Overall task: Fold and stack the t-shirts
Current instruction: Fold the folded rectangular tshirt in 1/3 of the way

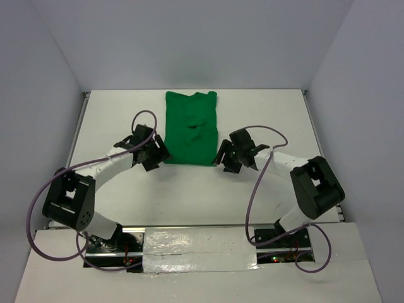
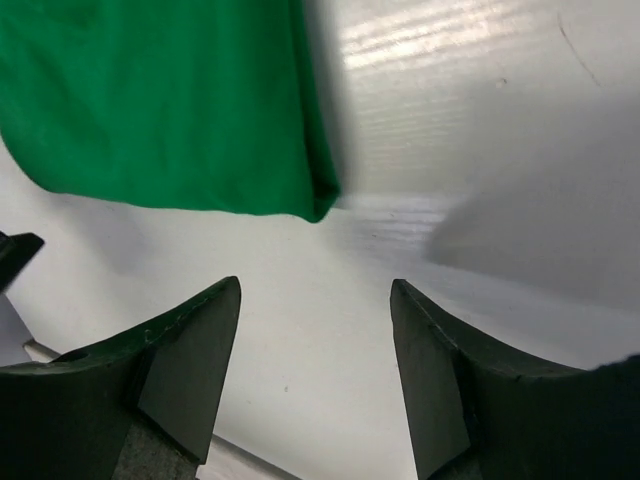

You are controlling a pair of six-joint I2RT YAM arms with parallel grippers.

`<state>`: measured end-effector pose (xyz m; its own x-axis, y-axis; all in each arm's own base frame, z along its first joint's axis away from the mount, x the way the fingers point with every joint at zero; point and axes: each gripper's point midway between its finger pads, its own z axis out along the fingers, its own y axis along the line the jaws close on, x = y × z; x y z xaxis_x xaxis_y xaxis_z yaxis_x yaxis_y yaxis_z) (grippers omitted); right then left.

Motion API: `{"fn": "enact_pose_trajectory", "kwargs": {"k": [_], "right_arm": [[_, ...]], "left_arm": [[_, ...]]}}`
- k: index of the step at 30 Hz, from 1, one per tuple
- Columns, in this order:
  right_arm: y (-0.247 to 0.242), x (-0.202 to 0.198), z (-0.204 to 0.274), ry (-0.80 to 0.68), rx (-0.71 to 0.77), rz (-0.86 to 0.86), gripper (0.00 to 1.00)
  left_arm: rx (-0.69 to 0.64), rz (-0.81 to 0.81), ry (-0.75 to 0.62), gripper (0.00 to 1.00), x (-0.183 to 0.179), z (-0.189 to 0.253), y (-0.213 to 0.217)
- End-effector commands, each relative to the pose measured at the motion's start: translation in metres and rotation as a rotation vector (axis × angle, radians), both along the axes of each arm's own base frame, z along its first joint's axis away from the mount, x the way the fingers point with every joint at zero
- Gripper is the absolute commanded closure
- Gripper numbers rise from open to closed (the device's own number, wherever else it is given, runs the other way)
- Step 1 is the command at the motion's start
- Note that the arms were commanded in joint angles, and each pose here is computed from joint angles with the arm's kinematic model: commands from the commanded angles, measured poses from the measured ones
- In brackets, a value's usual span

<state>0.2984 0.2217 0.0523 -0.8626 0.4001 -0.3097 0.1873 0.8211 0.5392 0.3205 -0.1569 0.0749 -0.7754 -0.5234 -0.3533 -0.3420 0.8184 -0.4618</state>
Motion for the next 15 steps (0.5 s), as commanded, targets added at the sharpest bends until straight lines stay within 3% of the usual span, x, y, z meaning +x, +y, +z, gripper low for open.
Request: {"fn": "enact_pose_trajectory", "kwargs": {"k": [1,12,15], "right_arm": [[0.018,0.016,0.018,-0.064,0.121,-0.056,0.32],[0.022,0.027,-0.016,-0.005,0.128,-0.133,0.39],[0.023,0.027,-0.02,0.005,0.134,-0.14,0.41]], "left_arm": [[-0.14,0.052,-0.076,0.23,0.02,0.011,-0.02],[-0.128,0.13,-0.029,0.35,0.023,-0.027,-0.015],[-0.115,0.135,-0.017,0.34,0.02,-0.034,-0.013]]}}
